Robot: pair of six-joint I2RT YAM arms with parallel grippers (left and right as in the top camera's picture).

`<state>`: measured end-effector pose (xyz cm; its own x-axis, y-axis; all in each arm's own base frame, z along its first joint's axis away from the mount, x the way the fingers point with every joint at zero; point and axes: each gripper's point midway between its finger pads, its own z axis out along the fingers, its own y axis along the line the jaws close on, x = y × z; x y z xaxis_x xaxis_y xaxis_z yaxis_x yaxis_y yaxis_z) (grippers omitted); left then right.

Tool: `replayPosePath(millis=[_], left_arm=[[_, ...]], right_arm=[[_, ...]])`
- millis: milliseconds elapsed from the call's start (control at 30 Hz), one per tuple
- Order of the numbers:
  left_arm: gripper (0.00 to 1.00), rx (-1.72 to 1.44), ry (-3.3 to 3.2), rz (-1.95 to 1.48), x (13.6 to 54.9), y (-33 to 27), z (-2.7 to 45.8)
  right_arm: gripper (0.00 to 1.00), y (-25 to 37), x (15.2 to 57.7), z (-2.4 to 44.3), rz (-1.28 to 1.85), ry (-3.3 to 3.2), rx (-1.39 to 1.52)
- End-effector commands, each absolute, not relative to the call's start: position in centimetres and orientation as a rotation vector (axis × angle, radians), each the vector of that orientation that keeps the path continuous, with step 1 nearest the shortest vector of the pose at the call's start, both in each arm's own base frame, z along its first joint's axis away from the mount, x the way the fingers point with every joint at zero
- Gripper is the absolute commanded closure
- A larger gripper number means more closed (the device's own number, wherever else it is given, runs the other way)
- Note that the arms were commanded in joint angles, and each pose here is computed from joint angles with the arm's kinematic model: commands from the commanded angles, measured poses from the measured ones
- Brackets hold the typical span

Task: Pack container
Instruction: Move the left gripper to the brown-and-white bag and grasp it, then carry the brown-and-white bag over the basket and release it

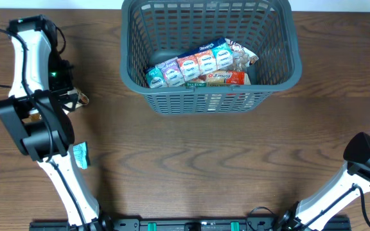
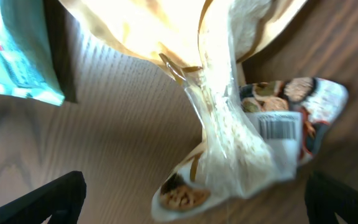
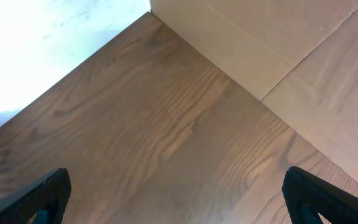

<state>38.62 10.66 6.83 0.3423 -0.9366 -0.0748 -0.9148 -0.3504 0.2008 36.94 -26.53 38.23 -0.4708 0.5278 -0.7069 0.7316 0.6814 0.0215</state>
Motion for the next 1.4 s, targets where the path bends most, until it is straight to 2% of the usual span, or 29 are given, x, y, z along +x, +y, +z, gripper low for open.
replayPosePath(millis=[0, 500, 1000, 1133, 1267, 1367], left_arm=[[0.01, 2.507, -1.640, -0.250, 38.8, 10.9, 6.2], [0.00, 2.605, -1.500, -0.272, 37.3, 15.4, 5.9], [0.00, 2.514, -1.553, -0.318, 35.5, 15.0, 1.8], [0.20, 2.493, -1.571, -0.319, 35.3, 14.9, 1.1], [0.24, 2.480, -1.579, -0.324, 35.1, 14.8, 1.0], [0.47, 2.470, -1.591, -0.323, 35.1, 14.8, 1.0]], right_arm=[[0.01, -26.9, 36.6, 38.2, -0.374, 2.175, 0.986], [0.01, -26.9, 36.6, 38.2, -0.374, 2.176, 0.987], [0.01, -26.9, 36.6, 38.2, -0.374, 2.176, 0.987], [0.01, -26.9, 36.6, 38.2, -0.374, 2.176, 0.987], [0.01, -26.9, 36.6, 38.2, -0.374, 2.176, 0.987], [0.01, -26.9, 36.6, 38.2, -0.374, 2.176, 0.987]])
